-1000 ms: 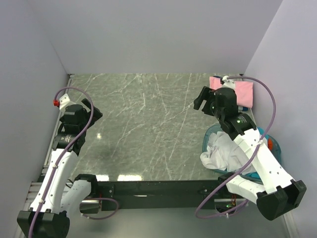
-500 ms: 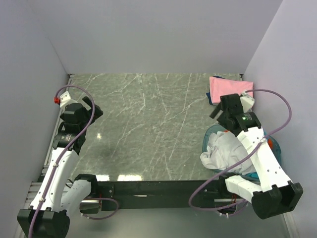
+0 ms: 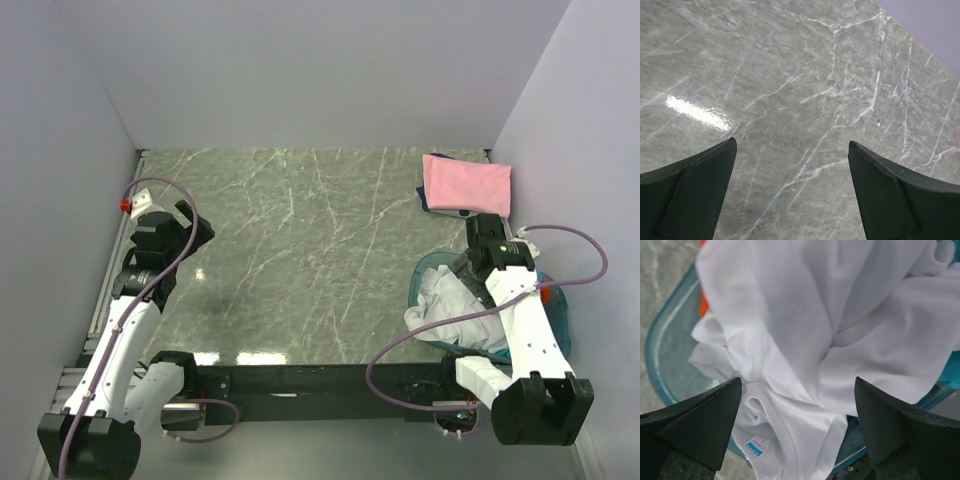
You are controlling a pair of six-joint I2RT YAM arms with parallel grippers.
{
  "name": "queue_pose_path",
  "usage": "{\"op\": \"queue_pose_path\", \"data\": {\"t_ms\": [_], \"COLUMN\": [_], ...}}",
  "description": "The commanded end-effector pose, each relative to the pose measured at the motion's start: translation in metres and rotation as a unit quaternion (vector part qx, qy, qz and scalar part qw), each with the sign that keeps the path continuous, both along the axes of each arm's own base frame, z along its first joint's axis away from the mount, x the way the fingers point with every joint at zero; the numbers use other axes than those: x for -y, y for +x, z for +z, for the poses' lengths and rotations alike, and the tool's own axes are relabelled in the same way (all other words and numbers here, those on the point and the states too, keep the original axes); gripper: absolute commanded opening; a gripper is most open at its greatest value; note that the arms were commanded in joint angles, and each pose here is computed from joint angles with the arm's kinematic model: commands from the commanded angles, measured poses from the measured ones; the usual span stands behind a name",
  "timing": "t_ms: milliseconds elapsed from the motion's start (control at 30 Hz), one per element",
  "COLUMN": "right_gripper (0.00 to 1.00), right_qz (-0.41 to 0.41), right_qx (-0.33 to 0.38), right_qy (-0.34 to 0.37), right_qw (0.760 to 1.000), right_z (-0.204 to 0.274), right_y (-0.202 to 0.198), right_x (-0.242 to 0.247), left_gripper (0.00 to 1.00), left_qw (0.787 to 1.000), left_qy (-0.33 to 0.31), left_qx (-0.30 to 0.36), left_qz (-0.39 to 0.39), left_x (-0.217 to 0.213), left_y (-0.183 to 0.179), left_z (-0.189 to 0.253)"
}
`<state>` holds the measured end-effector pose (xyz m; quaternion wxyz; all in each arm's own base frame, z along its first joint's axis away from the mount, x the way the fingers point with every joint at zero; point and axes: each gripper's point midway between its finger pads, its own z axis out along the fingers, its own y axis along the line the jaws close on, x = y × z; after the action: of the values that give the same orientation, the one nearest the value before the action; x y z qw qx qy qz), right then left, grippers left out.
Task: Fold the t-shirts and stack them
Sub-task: Grab the tshirt from the pile
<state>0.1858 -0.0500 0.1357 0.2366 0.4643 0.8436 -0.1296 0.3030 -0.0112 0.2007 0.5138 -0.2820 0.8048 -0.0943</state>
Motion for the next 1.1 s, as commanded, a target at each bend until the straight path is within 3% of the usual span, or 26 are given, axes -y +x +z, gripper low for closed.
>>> {"op": "queue_pose_path", "data": {"t_ms": [0,300,400,500,533,633,867,1067], "right_gripper": [1.0,0.99,0.88,0.52,0.31,0.0,0.0,0.0], "right_qz": [-0.031,-0.049,-0.045,-0.045,-0.045,-0.044,-0.028,-0.02], "right_qx": [0.004,-0.03,-0.023,-0.011,-0.004,0.001,0.035,0.155], "right_qy": [-0.002,-0.002,0.001,-0.003,-0.005,-0.008,-0.014,-0.033], "right_qw": [0.999,0.998,0.999,0.999,0.999,0.999,0.999,0.987], "right_z": [-0.003,-0.032,-0.032,-0.028,-0.025,-0.02,0.026,0.115], "right_y": [-0.009,-0.015,-0.01,-0.007,-0.005,-0.005,0.005,0.031], "right_x": [0.008,0.015,0.015,0.017,0.018,0.019,0.02,0.025], "left_gripper": [0.99,0.99,0.99,0.99,0.99,0.99,0.98,0.98], "left_qw": [1.0,1.0,1.0,1.0,1.0,1.0,1.0,0.999], "left_qy": [-0.009,-0.011,-0.012,-0.013,-0.015,-0.018,-0.022,-0.03], "left_qx": [0.019,0.015,0.014,0.014,0.013,0.011,0.015,0.017], "left_qz": [-0.005,0.004,0.005,0.007,0.007,0.006,0.005,0.006], "left_x": [0.003,0.001,0.0,0.0,0.001,0.002,0.003,0.005], "left_y": [0.0,-0.005,-0.005,-0.004,-0.004,-0.003,0.002,0.005], "left_z": [0.006,0.003,0.004,0.004,0.003,0.001,0.005,0.006]}}
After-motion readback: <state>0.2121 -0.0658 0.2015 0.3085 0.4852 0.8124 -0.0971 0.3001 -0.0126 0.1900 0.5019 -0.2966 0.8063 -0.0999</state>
